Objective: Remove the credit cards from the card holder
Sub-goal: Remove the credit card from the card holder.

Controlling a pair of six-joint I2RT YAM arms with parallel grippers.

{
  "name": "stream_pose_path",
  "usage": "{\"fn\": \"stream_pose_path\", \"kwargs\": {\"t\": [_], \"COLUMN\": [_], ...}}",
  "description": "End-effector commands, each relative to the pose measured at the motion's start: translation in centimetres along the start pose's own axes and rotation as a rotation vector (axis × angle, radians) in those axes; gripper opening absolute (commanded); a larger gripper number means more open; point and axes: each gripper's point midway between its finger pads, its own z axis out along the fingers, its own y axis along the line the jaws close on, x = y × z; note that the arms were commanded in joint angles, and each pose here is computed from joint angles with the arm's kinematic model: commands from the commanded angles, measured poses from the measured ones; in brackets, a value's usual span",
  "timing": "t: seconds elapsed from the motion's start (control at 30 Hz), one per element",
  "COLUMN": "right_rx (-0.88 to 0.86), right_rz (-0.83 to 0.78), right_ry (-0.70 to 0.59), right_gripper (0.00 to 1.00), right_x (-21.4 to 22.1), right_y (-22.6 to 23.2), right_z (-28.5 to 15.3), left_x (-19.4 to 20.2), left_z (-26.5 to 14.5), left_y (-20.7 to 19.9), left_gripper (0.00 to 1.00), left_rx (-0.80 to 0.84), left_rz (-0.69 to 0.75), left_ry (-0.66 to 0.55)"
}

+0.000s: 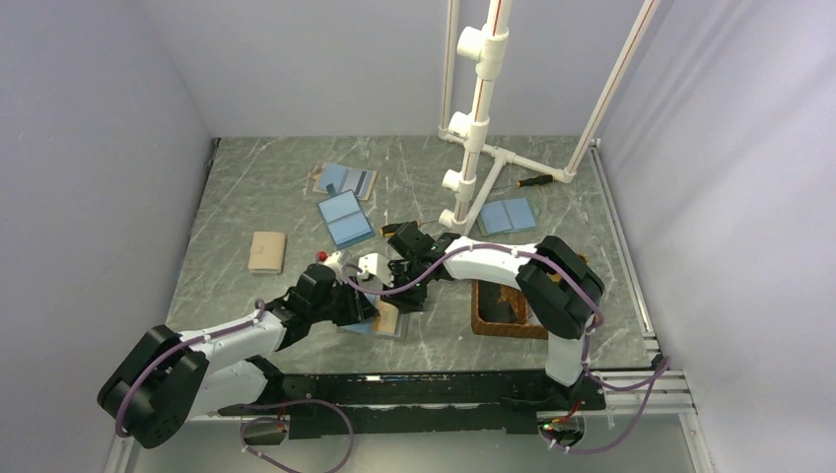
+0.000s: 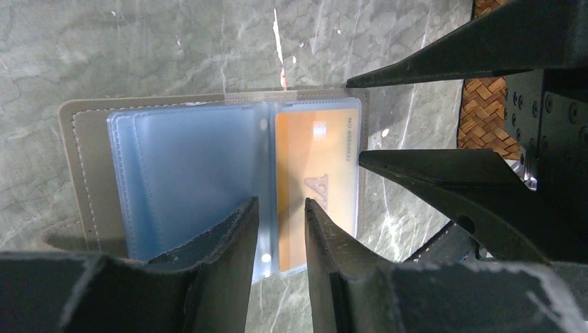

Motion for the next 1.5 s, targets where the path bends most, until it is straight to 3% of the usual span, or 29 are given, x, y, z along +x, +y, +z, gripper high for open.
{"fn": "stream_pose_path", "kwargs": {"t": [0.0,0.23,0.53,0.57,0.6,0.8,1.0,1.47], "right_rx": [0.046,0.027,0.023,0.072,0.026,0.002,-0.004,-0.028], "right_rz": [-0.004,0.014,0.020,0.090,0.033,0.049,0.102,0.254], "right_ry": [-0.055,-0.101,-0.138,-0.147,-0.144,-0.161,-0.185,-0.268], "right_gripper": [0.50,0.50,0.53,0.53,0.54,0.55,0.54,0.36], "right_x": [-2.2,-3.4,-4.4,-3.0,-4.3,-4.9,-5.2,-6.4], "right_y": [-0.9,-0.3,-0.1,-3.1,-0.4,0.2,0.0,-0.6], "right_z": [-0.3,-1.0,-1.8,-3.1,-2.0,-1.9,-1.7,-1.9], "left_x": [0.5,0.8,1.1,1.2,1.3,1.5,1.7,1.8], "left_z": [0.0,-0.1,-0.3,-0.3,-0.4,-0.3,-0.2,0.1], "left_y": [0.0,-0.1,-0.5,-0.6,-0.6,-1.0,-1.2,-1.0], "left_gripper": [0.37,0.41,0.65,0.67,0.69,0.79,0.80,0.79], "left_rx": [0.014,0.026,0.058,0.061,0.064,0.089,0.104,0.093], "left_rz": [-0.011,-0.018,-0.002,0.001,0.000,0.005,0.006,0.005], "left_ry": [0.014,0.022,0.038,0.040,0.043,0.058,0.068,0.079]}}
